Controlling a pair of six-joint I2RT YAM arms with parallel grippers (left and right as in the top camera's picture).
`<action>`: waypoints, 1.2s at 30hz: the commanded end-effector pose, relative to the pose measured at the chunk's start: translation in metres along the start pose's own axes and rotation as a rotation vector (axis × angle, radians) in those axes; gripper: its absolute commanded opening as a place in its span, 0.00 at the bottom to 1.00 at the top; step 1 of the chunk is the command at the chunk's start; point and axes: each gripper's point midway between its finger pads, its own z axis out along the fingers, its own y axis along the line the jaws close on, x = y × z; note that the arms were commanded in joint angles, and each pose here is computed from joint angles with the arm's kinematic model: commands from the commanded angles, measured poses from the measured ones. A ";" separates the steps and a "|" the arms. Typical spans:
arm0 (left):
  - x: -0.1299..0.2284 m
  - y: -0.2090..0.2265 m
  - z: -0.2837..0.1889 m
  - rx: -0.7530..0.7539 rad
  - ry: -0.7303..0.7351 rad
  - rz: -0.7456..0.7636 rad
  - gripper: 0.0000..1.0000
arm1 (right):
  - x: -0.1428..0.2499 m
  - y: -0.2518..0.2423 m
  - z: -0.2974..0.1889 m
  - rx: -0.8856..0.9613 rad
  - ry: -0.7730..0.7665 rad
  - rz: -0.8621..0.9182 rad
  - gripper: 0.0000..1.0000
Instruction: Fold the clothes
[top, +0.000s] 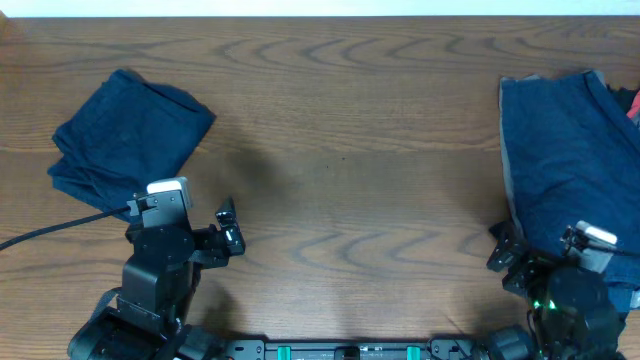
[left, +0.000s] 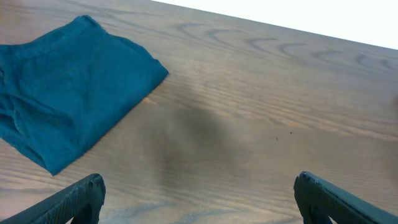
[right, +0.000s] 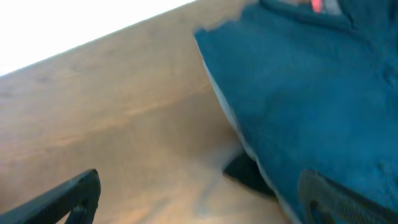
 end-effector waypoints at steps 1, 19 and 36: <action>0.000 0.001 0.000 -0.009 -0.007 -0.007 0.98 | 0.008 0.012 0.006 -0.102 -0.042 -0.211 0.99; 0.000 0.001 0.000 -0.009 -0.007 -0.007 0.98 | 0.034 0.042 0.079 -0.297 -0.454 -0.371 0.99; 0.000 0.001 0.000 -0.009 -0.007 -0.007 0.98 | 0.049 0.038 0.087 -0.290 -0.391 -0.388 0.99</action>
